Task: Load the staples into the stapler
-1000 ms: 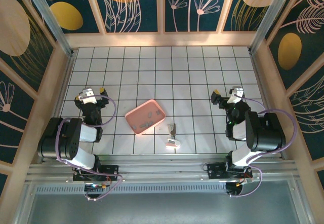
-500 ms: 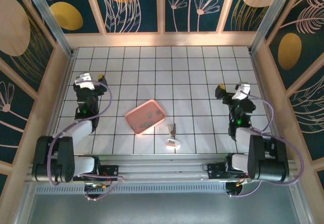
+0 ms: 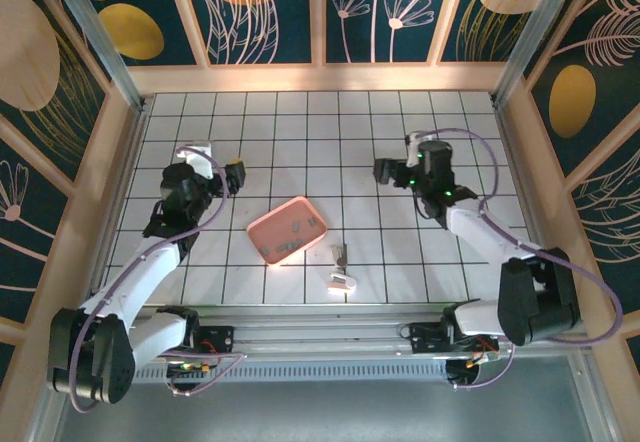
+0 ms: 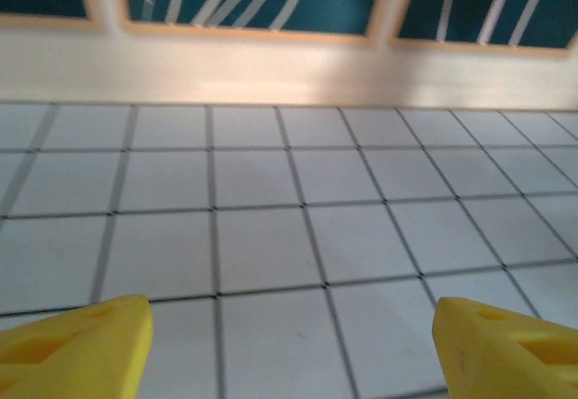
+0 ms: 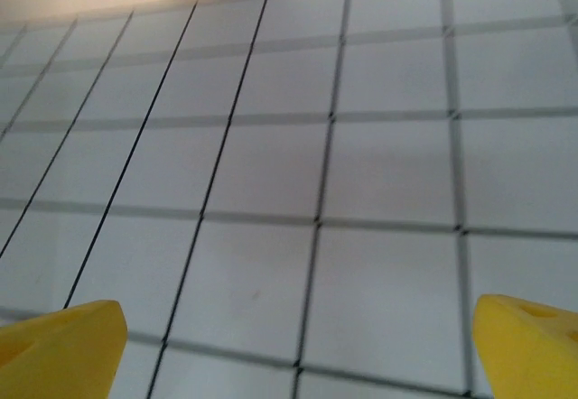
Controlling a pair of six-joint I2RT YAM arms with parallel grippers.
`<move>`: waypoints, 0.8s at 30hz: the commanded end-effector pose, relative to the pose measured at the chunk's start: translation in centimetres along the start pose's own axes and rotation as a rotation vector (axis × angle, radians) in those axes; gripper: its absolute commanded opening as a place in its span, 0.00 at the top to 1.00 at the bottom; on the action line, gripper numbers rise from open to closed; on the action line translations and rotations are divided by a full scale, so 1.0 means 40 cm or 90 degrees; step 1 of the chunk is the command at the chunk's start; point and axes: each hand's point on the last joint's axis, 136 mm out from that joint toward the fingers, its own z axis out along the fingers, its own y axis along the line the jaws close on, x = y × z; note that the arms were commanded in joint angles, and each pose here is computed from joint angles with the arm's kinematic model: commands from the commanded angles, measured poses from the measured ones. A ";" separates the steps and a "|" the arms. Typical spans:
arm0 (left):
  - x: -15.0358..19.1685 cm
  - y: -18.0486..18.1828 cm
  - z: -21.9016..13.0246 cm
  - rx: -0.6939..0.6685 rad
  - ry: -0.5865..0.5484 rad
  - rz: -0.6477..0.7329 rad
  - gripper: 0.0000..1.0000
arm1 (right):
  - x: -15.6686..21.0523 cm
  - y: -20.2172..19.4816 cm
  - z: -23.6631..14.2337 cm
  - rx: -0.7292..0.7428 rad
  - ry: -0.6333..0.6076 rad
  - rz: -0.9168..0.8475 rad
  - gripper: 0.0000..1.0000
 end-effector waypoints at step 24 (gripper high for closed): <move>0.208 -0.095 -0.005 0.063 0.212 -0.101 0.23 | 0.513 0.359 -0.112 -0.021 0.508 -0.007 0.30</move>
